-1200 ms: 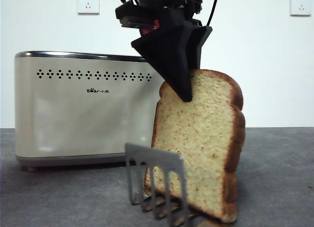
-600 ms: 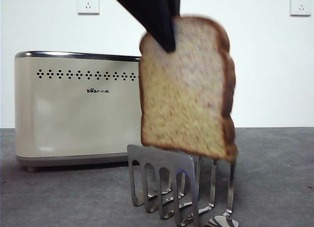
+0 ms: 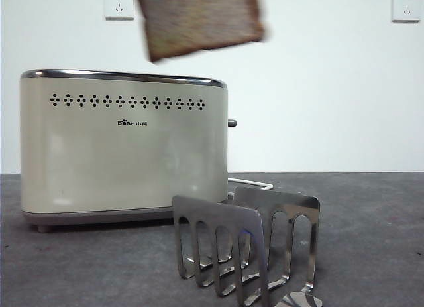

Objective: Pick up a slice of bread from the rack,put the bread on the toaster,press the button

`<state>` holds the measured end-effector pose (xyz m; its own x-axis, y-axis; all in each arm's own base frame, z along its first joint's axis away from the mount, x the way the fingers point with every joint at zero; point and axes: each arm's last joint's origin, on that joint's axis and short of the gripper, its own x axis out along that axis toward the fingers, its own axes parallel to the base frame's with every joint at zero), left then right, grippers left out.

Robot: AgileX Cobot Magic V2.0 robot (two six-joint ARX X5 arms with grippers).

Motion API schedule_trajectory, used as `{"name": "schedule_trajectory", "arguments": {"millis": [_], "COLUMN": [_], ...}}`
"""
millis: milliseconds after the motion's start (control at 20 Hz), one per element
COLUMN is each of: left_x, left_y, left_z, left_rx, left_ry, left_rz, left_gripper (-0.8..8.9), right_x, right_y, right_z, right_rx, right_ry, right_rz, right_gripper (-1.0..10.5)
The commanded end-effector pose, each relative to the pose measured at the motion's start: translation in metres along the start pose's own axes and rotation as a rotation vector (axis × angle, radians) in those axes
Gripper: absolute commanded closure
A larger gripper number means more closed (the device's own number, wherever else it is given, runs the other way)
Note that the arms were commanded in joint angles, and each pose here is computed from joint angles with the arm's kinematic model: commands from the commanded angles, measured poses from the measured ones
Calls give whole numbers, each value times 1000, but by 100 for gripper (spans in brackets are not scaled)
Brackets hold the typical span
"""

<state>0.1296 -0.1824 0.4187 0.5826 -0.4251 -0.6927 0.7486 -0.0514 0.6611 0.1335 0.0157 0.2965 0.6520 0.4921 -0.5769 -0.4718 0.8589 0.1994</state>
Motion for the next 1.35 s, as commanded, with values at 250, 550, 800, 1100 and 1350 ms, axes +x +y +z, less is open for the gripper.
{"name": "schedule_trajectory", "arguments": {"millis": [250, 550, 800, 1100, 1350], "left_x": [-14, -41, -33, 1, 21], "left_y": [12, 55, 76, 91, 96], "left_z": [-20, -18, -18, -32, -35], "left_rx": [-282, -545, -598, -675, -655], "left_ry": [125, 44, 93, 170, 208], "left_rz": [102, 138, 146, 100, 63], "left_gripper": [823, 823, 823, 823, 823], "right_x": [3, 7, 10, 10, 10], "right_y": [-2, -4, -5, -5, -5], "right_z": [0, 0, 0, 0, 0], "right_rx": [13, 22, 30, 31, 31], "right_ry": [34, 52, 66, 67, 66], "right_rz": [10, 13, 15, 16, 15], "right_gripper": [947, 947, 947, 947, 947]}}
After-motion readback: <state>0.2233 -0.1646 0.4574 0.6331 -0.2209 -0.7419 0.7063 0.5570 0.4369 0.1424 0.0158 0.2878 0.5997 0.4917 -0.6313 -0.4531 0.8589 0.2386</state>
